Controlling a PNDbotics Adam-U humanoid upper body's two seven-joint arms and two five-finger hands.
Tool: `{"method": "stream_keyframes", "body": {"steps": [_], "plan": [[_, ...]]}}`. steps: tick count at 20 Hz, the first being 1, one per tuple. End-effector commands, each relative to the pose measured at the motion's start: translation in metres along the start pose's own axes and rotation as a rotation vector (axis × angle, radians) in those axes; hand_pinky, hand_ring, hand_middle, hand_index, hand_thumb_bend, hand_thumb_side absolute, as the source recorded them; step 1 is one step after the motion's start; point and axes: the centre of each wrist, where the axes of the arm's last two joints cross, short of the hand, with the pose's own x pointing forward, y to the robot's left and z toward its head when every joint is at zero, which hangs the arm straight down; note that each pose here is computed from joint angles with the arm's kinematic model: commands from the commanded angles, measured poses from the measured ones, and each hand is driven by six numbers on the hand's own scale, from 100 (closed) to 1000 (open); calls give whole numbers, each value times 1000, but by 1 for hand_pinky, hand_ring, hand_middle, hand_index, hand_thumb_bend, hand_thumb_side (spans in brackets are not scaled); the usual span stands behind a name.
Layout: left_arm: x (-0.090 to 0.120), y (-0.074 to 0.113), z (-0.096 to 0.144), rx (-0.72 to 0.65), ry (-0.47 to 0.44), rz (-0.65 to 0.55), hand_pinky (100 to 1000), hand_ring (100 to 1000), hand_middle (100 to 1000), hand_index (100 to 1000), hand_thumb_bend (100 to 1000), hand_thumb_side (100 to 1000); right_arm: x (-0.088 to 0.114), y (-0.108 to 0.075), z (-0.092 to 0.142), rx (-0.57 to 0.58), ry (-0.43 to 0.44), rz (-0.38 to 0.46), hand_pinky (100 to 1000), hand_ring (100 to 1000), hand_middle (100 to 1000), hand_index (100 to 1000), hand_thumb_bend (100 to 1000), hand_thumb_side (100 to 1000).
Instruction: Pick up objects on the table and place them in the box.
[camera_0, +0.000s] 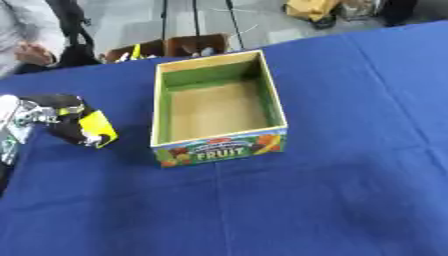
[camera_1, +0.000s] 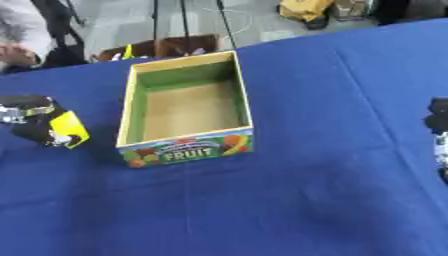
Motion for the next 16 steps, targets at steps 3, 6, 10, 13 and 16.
{"method": "stream_keyframes", "body": {"steps": [3,6,10,13,16], "plan": [[-15,32,23,101,68,-55,336,492,488,626,100,731,4,-3,-2,-2,-15,3,641,791,511,664,100,619],[-14,38,27,130,67,-57,326,485,479,617,100,732,4,-3,-2,-4,-13,1,641,791,511,664,100,618],[-7,56,35,208,47,-58,306,474,465,602,100,724,4,-3,-2,-3,-11,-1,642,791,511,664,100,618],[2,73,42,275,20,-71,295,470,465,601,100,731,4,-3,-2,-1,-11,-2,641,791,511,664,100,617],[15,88,44,336,-7,-81,284,465,460,594,100,735,4,-3,-3,0,-12,-3,641,791,511,664,100,616]]}}
